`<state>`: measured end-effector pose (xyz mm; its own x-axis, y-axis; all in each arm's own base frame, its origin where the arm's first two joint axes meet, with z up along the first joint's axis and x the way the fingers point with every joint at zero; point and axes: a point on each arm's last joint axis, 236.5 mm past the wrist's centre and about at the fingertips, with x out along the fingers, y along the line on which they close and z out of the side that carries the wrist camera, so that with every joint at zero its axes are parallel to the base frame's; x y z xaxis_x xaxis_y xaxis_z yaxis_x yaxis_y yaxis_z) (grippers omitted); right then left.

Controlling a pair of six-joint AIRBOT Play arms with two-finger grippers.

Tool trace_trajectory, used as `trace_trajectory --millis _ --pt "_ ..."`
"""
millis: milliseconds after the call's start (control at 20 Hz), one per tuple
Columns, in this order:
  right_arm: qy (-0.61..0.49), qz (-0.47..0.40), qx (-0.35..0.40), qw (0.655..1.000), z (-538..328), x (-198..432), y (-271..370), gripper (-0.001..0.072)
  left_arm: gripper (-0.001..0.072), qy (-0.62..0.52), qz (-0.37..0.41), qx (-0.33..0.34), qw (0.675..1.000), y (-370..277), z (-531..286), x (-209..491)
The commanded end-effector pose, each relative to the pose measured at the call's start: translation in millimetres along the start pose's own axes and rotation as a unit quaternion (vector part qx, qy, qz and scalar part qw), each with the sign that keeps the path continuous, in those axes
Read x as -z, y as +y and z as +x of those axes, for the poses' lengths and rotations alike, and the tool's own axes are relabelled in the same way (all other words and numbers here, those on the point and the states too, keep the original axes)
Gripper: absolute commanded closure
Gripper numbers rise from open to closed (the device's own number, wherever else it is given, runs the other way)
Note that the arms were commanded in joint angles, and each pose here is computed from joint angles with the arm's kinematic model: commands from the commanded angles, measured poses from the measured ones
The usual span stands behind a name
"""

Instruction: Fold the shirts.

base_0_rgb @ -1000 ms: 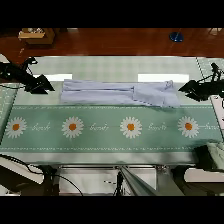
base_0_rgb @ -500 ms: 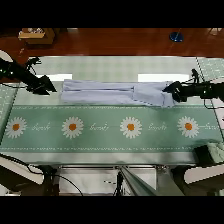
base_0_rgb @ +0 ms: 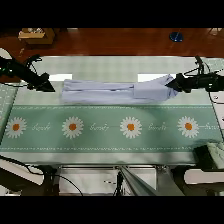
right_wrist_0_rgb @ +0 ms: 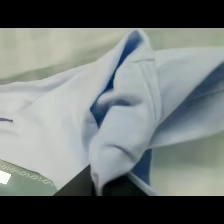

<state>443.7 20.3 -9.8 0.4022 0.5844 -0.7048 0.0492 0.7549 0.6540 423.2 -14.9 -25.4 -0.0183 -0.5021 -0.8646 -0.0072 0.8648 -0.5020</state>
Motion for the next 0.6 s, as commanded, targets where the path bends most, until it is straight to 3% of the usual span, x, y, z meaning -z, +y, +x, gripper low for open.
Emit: trace_trajectory --millis 0,100,200,550 --pt "-0.01 -0.041 0.021 0.999 -43 5 26 0.0684 0.0625 -0.038 0.03 0.084 0.995 -67 -10 -13" --pt "-0.007 -0.064 0.025 0.998 -60 12 40 0.0684 0.0682 -0.039 0.054 0.155 0.986 -122 -10 -12" --pt "-0.015 -0.081 0.035 0.996 -75 16 50 0.0684 0.0682 -0.023 0.083 0.197 0.977 -170 1 -4" --pt "-0.007 -0.096 0.056 0.994 -104 37 67 0.0684 0.0683 0.018 0.171 0.196 0.966 -308 90 42"
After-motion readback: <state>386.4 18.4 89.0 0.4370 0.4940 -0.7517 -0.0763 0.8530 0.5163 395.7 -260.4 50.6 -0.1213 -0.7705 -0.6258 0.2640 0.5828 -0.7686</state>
